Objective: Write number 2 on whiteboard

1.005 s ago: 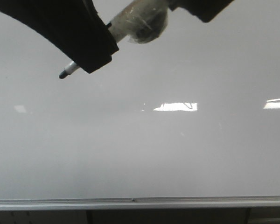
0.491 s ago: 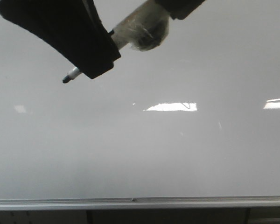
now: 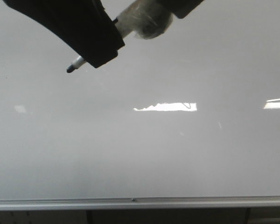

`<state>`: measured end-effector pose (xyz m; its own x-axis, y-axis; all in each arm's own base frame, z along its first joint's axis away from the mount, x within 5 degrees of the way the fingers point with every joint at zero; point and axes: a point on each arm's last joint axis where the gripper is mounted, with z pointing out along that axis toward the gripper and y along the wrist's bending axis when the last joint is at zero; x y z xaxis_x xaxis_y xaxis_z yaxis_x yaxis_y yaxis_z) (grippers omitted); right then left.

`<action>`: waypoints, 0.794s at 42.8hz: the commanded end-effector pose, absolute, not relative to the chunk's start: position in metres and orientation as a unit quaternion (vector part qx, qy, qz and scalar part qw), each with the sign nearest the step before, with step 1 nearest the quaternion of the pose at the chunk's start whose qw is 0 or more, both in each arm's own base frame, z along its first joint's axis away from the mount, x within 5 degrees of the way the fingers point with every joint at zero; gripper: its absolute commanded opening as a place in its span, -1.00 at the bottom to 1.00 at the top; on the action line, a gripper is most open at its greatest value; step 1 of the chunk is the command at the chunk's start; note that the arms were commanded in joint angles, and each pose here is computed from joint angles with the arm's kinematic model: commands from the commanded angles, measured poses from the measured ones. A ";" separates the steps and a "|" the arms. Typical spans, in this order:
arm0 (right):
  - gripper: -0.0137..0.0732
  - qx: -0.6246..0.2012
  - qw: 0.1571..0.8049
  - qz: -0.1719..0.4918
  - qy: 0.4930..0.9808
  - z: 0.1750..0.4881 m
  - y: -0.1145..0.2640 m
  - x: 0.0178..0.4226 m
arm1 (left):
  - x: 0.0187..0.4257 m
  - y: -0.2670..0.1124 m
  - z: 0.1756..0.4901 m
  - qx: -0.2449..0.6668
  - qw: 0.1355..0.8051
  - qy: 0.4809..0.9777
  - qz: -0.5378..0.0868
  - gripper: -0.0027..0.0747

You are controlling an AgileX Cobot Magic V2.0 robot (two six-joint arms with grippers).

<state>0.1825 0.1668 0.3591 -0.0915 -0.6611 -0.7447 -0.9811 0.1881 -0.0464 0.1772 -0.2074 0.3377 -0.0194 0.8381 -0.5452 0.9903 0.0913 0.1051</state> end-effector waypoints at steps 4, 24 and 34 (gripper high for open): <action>-0.15 -0.583 0.366 0.248 0.682 0.377 0.167 0.180 | 0.174 -0.209 0.358 0.645 0.291 0.686 -0.169 -0.83; -0.68 -0.572 0.362 0.238 0.697 0.380 0.162 0.177 | 0.174 -0.206 0.367 0.613 0.301 0.708 -0.179 0.46; -0.68 -0.508 0.342 0.118 0.782 0.385 0.122 0.178 | 0.175 -0.164 0.385 0.522 0.329 0.775 -0.140 0.45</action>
